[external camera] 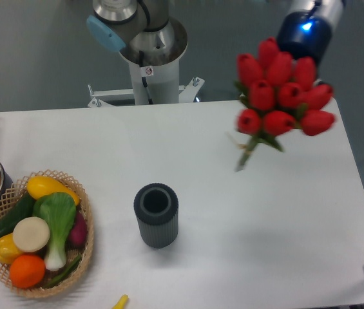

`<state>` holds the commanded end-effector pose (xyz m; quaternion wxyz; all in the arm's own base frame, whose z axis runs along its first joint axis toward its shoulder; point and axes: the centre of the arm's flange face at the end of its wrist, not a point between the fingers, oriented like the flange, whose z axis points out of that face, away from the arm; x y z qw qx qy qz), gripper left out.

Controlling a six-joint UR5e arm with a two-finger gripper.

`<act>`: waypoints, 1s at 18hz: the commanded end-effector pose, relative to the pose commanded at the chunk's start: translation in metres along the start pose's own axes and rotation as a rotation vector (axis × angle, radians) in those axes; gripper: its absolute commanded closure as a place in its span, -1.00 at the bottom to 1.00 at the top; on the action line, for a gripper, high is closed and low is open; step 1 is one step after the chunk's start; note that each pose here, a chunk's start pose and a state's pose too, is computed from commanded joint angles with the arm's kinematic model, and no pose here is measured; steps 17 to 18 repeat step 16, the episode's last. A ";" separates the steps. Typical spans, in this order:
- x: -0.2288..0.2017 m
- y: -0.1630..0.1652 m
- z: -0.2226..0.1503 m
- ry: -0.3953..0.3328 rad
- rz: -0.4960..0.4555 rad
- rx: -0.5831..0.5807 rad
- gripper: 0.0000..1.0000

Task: Pick up the flowers from the vase
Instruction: 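Raise the tulip bunch high and carry it away from the vase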

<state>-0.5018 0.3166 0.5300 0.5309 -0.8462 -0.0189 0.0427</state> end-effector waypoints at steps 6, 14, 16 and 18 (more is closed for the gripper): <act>-0.024 0.035 0.004 -0.003 -0.008 -0.016 0.16; -0.024 0.042 0.005 0.002 -0.027 -0.020 0.15; -0.021 0.048 0.008 0.008 -0.037 -0.024 0.16; -0.021 0.048 0.008 0.008 -0.037 -0.024 0.16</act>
